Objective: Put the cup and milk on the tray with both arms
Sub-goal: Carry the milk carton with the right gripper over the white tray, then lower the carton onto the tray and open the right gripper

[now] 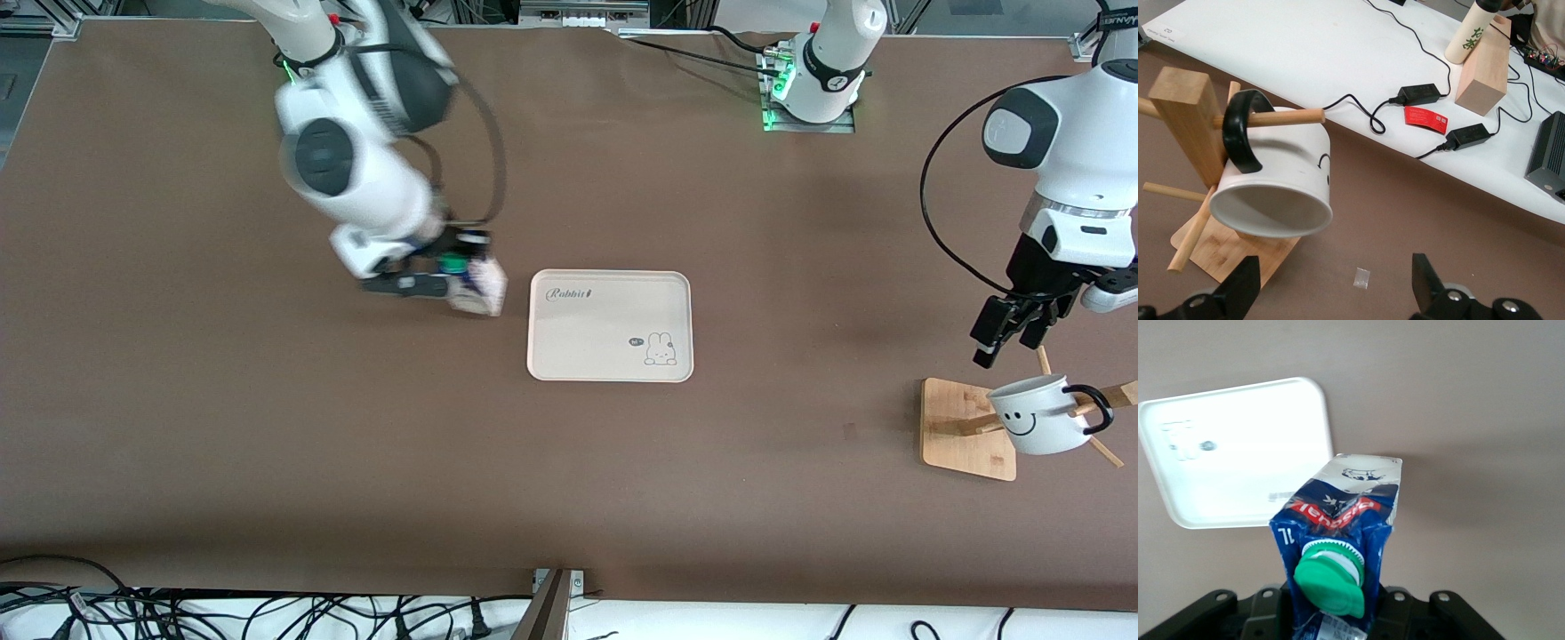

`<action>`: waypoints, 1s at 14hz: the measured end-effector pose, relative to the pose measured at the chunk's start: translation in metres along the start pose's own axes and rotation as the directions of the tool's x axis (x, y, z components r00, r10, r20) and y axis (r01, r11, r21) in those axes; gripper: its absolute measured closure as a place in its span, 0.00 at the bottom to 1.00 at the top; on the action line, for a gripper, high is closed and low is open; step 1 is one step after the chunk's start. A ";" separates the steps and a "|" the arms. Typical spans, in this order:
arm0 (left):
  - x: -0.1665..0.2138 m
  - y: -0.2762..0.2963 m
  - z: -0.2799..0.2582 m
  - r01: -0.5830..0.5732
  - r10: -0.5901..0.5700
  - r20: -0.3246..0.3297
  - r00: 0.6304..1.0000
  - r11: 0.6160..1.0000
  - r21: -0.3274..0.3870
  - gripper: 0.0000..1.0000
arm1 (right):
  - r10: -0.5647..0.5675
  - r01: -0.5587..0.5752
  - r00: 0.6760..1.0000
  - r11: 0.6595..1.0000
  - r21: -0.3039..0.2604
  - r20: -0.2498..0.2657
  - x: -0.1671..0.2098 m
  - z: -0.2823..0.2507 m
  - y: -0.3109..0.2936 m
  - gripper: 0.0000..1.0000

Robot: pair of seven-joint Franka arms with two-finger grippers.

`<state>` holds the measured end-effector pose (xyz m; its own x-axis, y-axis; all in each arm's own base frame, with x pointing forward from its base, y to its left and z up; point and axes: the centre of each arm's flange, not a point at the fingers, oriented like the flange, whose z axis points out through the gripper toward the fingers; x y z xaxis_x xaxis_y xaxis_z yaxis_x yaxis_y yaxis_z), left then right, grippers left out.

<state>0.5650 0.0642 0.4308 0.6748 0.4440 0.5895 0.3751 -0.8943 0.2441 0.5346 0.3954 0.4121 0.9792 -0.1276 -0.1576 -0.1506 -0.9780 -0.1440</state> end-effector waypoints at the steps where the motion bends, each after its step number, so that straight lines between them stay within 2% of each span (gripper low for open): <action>1: -0.005 -0.004 0.005 0.011 -0.011 -0.027 1.000 1.000 -0.003 0.00 | 0.009 -0.009 1.000 1.000 0.004 -0.013 -0.006 0.015 -0.028 0.69; 3: -0.016 -0.008 0.016 0.040 -0.040 -0.061 0.997 0.999 -0.008 0.00 | 0.012 -0.012 0.999 1.000 0.010 -0.032 -0.007 0.043 -0.062 0.68; 7: -0.025 -0.012 0.036 0.056 -0.058 -0.125 0.990 0.998 -0.019 0.00 | 0.017 -0.016 0.998 1.000 0.017 -0.055 0.000 0.079 -0.076 0.68; 11: -0.027 -0.014 0.048 0.080 -0.082 -0.143 0.986 0.997 -0.020 0.00 | 0.022 -0.021 0.998 1.000 0.019 -0.062 0.000 0.088 -0.079 0.67; 14: -0.022 -0.012 0.054 0.082 -0.084 -0.149 0.985 0.996 -0.020 0.00 | 0.025 -0.024 0.998 1.000 0.016 -0.064 0.002 0.091 -0.077 0.41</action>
<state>0.5794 0.0685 0.3733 0.5387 0.5040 0.6751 0.4163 -0.8559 0.3067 0.5362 0.4856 0.3342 0.9819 -0.1623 -0.0980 -0.1762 -0.9720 -0.1554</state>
